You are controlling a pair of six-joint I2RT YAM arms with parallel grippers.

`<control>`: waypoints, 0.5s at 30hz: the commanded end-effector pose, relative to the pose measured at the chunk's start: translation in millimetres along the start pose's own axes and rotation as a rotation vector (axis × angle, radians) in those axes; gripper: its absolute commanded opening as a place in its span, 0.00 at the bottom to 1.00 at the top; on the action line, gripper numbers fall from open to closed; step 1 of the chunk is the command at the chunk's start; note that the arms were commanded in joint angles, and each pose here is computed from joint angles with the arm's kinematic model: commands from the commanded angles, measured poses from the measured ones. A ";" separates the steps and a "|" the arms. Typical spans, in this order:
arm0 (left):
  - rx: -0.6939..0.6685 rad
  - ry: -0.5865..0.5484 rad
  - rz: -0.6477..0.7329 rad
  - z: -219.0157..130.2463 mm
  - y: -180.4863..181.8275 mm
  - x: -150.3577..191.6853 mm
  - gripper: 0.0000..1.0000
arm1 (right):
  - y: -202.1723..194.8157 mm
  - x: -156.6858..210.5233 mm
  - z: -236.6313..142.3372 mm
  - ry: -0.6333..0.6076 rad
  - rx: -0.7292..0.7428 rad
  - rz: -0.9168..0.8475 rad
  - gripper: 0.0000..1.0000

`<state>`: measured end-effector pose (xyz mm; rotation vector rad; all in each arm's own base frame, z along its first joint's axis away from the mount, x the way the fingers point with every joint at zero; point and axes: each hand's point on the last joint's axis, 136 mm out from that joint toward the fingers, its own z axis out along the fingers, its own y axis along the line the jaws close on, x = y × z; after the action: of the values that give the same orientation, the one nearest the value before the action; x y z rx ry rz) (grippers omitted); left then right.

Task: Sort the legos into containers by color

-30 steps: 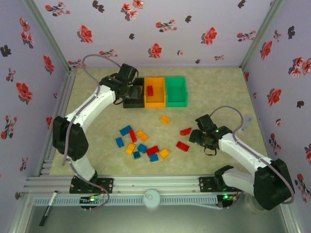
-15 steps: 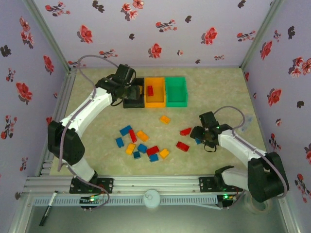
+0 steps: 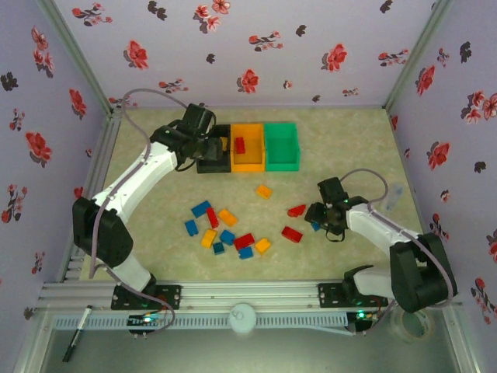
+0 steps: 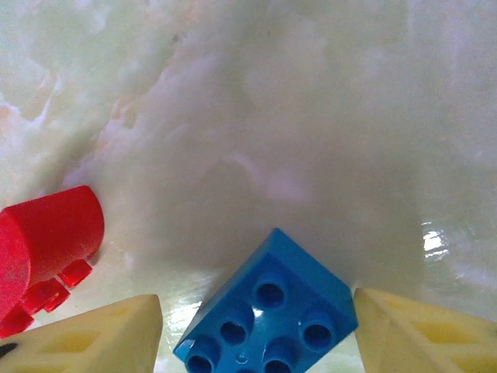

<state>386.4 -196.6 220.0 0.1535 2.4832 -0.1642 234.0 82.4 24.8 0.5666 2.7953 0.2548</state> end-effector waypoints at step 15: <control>0.013 -0.023 0.018 -13.9 -0.3 1.4 0.59 | 0.3 -3.9 1.6 0.013 0.019 -0.061 0.48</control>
<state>382.7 -194.4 222.7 0.1558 2.4773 -0.1663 234.6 82.4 21.8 0.5144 2.8163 0.2419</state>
